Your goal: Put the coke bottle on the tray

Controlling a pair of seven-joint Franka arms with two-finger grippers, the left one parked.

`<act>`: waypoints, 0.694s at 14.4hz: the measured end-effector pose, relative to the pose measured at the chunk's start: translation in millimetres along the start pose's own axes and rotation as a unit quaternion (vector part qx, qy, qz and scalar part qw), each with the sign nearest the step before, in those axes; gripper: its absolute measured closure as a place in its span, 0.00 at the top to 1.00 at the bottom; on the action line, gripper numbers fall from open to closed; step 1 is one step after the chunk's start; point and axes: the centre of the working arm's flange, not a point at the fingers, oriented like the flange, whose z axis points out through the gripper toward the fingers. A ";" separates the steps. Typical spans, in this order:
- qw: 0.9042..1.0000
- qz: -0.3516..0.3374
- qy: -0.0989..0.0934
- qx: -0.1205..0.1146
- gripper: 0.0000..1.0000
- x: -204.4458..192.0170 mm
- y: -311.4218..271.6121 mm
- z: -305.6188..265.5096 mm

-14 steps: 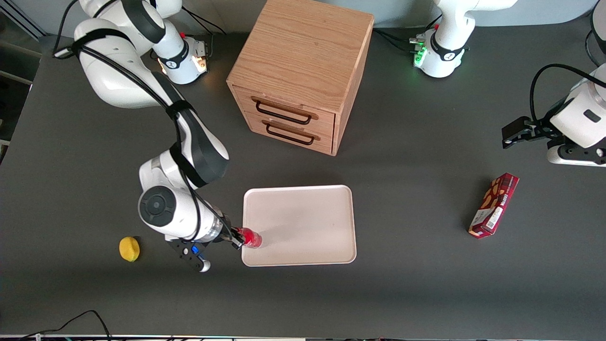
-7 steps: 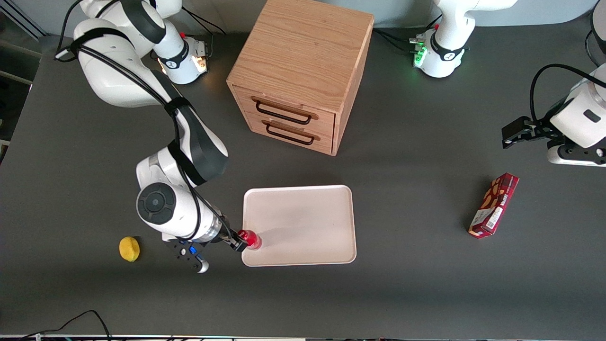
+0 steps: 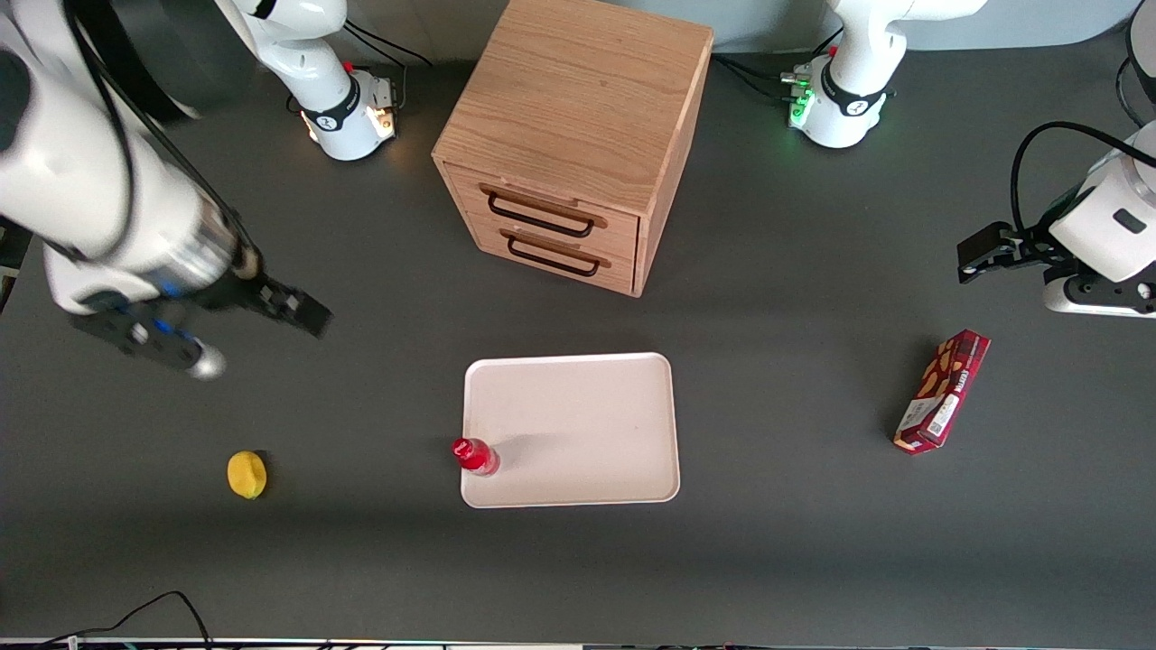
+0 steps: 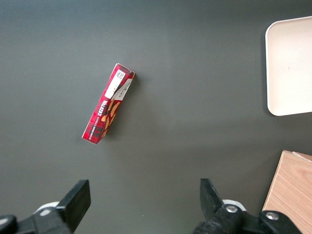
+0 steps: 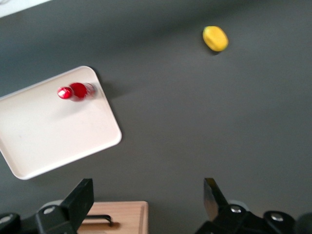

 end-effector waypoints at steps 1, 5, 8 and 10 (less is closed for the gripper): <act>1.000 -0.013 -0.006 0.000 1.00 -7.8 32.6 -8.1; 0.999 -0.039 -0.016 0.003 1.00 -26.1 151.7 21.7; 0.999 -0.038 -0.003 0.005 1.00 -62.6 170.5 68.2; 0.999 -0.037 -0.002 0.020 1.00 -76.9 170.5 73.8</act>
